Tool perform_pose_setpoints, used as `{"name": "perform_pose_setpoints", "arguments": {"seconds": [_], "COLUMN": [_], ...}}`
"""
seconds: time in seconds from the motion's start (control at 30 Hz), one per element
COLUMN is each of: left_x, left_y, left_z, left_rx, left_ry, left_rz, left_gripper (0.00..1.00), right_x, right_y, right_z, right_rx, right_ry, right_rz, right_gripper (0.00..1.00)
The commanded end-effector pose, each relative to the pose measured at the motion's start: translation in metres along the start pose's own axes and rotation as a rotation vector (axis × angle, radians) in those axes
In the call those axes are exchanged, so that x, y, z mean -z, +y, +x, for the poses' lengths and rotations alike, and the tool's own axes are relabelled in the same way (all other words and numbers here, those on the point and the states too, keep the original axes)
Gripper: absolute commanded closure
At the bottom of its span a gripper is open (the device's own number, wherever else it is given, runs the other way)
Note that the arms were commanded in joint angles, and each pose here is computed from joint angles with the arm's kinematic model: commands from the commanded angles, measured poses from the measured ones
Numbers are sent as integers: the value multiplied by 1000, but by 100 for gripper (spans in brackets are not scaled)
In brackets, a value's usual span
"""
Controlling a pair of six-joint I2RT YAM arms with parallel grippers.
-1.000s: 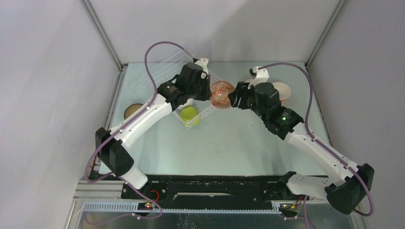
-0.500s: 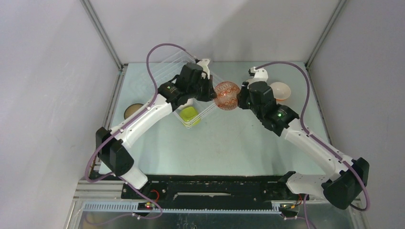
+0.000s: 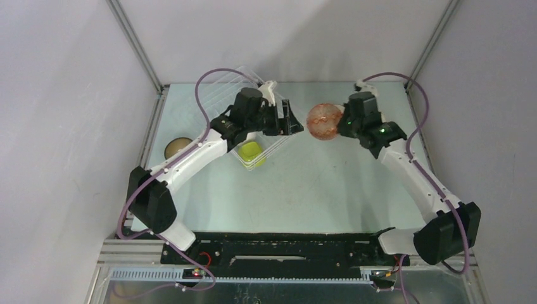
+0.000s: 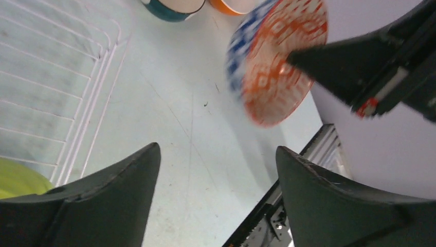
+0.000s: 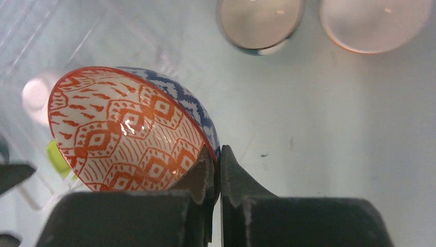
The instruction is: Unload the bowls from the dish rack
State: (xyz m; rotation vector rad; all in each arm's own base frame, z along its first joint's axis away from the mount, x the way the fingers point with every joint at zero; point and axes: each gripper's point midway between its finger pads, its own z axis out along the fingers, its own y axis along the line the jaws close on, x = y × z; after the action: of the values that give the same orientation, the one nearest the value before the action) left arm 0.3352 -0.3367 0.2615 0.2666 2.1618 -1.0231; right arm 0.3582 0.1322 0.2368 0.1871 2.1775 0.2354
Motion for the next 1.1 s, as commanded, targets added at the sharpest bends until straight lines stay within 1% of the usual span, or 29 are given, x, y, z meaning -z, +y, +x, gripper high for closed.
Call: {"name": "perform_pose_setpoints", "arguments": {"seconds": [0.0, 0.03, 0.1, 0.17, 0.2, 0.23, 0.4, 0.47, 0.57, 0.77, 0.87, 0.9, 0.93, 1.0, 1.07], "left_x": [17, 19, 24, 30, 33, 39, 56, 60, 64, 74, 75, 75, 76, 77, 78], "left_y": [-11, -8, 3, 19, 28, 32, 47, 51, 58, 68, 71, 72, 73, 75, 77], "left_z": [-15, -15, -17, -22, -22, -24, -33, -37, -42, -46, -47, -46, -46, -46, -46], "left_rx": [49, 50, 42, 44, 50, 48, 30, 21, 1, -13, -25, -28, -30, -35, -41], "left_ry": [-100, -112, -145, -200, -219, -245, -333, -354, -363, -398, -400, -398, -397, -397, -396], "left_rz": [143, 139, 100, 16, -25, -51, -145, -170, -222, -288, -304, -310, -315, -326, -337], "left_gripper": [8, 5, 1, 0, 0, 0, 0, 0, 0, 0, 0, 0, 0, 0, 0], "right_x": [-10, -15, -26, -36, -41, -44, -59, -68, -80, -96, -102, -103, -104, -103, -101], "right_y": [-45, -58, -87, -105, -125, -134, -164, -167, -169, -182, -185, -187, -189, -193, -195], "right_z": [-7, -1, 12, 27, 32, 38, 53, 57, 65, 71, 74, 76, 78, 78, 78], "right_rx": [-206, -251, -349, -426, -480, -505, -505, -489, -507, -479, -497, -506, -510, -505, -501], "right_ry": [64, 99, 161, 216, 227, 240, 241, 258, 294, 297, 307, 313, 317, 314, 305], "right_rz": [63, 80, 131, 140, 177, 196, 295, 283, 249, 263, 241, 238, 244, 265, 277], "right_gripper": [100, 100, 100, 100, 100, 100, 100, 100, 100, 99, 96, 93, 88, 73, 67]}}
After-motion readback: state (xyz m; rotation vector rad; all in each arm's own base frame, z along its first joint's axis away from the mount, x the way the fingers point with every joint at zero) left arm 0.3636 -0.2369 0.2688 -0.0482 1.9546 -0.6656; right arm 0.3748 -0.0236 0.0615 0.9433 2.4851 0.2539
